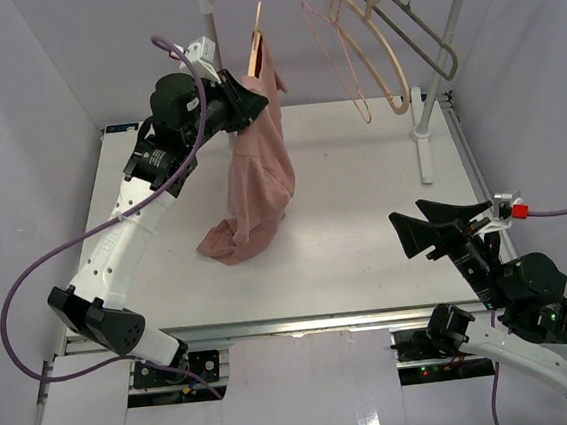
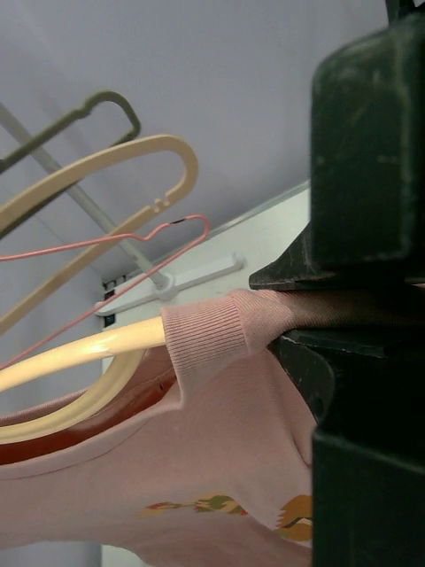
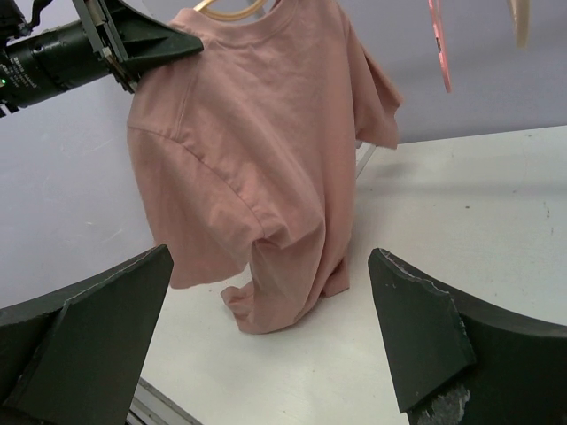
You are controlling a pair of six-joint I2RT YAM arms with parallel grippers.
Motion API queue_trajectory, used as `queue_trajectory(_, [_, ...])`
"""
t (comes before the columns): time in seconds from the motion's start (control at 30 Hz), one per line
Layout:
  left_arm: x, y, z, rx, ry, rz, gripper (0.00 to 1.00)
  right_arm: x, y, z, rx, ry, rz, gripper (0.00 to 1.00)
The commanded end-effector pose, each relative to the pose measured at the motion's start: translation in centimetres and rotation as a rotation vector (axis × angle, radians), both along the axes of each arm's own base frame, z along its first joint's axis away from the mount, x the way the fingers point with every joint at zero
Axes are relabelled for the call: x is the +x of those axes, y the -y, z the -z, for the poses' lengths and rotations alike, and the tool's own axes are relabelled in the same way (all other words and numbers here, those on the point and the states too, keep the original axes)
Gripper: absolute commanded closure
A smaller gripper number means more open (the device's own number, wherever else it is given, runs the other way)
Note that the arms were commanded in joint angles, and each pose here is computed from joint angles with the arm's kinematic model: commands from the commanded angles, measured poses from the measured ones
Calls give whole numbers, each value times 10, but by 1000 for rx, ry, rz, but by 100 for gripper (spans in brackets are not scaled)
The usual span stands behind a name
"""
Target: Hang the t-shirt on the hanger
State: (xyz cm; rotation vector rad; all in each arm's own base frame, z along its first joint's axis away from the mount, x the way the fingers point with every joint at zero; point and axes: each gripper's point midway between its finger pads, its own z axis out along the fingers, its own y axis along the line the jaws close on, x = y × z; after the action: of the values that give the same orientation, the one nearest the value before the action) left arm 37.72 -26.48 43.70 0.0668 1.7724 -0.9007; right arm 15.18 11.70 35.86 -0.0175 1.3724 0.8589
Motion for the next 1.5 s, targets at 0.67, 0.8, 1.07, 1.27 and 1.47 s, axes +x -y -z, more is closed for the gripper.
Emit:
queue_trajectory(0.67, [86,-24,-71,-170,312,33,100,-5,12,18,15,59,16,2])
queue_trajectory(0.8, [96,-18,-60,-183,289,77,100,-3,12,23,-2,53,28,2])
queue_trajectory(1.07, [99,-25,-30,-163,247,29,100,-5,16,19,19,63,26,2])
queue_trajectory(1.27, [93,-32,-32,-134,266,20,59,-5,18,18,28,65,33,2])
queue_trajectory(1.47, [65,-55,-46,-45,321,-45,21,-7,14,16,27,65,11,3])
